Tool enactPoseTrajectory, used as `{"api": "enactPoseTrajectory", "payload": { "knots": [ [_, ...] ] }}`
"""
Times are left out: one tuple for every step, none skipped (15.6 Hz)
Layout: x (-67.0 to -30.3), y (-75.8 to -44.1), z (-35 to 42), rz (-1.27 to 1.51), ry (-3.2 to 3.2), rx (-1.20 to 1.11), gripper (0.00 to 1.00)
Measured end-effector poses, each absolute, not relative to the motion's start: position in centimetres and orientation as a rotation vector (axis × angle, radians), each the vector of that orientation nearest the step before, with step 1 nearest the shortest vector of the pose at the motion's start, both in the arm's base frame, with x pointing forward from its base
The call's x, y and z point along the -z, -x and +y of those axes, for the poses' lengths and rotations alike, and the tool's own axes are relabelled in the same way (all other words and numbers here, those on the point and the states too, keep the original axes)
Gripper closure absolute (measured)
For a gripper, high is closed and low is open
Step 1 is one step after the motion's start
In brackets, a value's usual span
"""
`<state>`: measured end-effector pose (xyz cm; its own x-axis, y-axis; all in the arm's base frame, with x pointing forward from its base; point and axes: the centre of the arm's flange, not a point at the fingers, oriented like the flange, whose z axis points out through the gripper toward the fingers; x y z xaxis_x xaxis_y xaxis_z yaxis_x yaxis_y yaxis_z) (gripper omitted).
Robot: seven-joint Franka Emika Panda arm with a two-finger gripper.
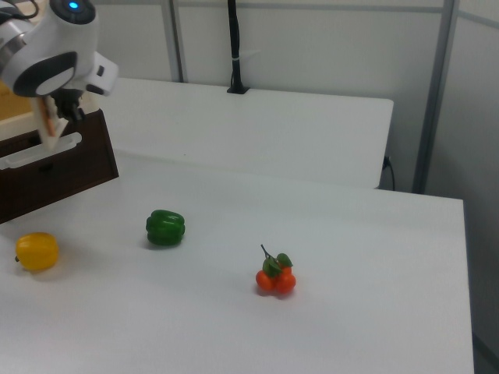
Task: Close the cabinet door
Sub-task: 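Push the door edge with the gripper, swinging it shut against the cabinet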
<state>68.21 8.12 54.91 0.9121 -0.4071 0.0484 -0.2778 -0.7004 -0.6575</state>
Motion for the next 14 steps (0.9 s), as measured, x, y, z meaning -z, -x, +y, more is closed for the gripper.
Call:
{"api": "enactPoseTrajectory", "payload": {
  "knots": [
    [-54.9, -68.0, 9.2, 0.468, 2.388, 0.237, 0.99],
    [-54.9, -67.9, 10.2, 0.453, 2.387, 0.226, 0.99],
    [-54.9, -67.7, 11.2, 0.436, 2.389, 0.217, 0.99],
    [-54.9, -67.5, 12.2, 0.420, 2.391, 0.208, 0.99],
    [-55.0, -67.2, 13.4, 0.395, 2.395, 0.198, 0.99],
    [-55.0, -66.9, 14.7, 0.367, 2.401, 0.188, 0.99],
    [-55.0, -66.5, 16.0, 0.341, 2.405, 0.178, 0.99],
    [-55.1, -66.2, 17.2, 0.319, 2.407, 0.169, 0.99],
    [-55.1, -66.0, 18.2, 0.305, 2.405, 0.171, 0.99],
    [-55.3, -65.9, 19.1, 0.305, 2.399, 0.186, 0.99],
    [-55.4, -65.8, 20.0, 0.315, 2.390, 0.203, 0.99],
    [-55.4, -65.7, 20.9, 0.321, 2.382, 0.213, 0.99],
    [-55.4, -65.5, 21.8, 0.318, 2.379, 0.215, 0.99],
    [-55.3, -65.4, 22.5, 0.316, 2.377, 0.215, 0.99]
  ]
}}
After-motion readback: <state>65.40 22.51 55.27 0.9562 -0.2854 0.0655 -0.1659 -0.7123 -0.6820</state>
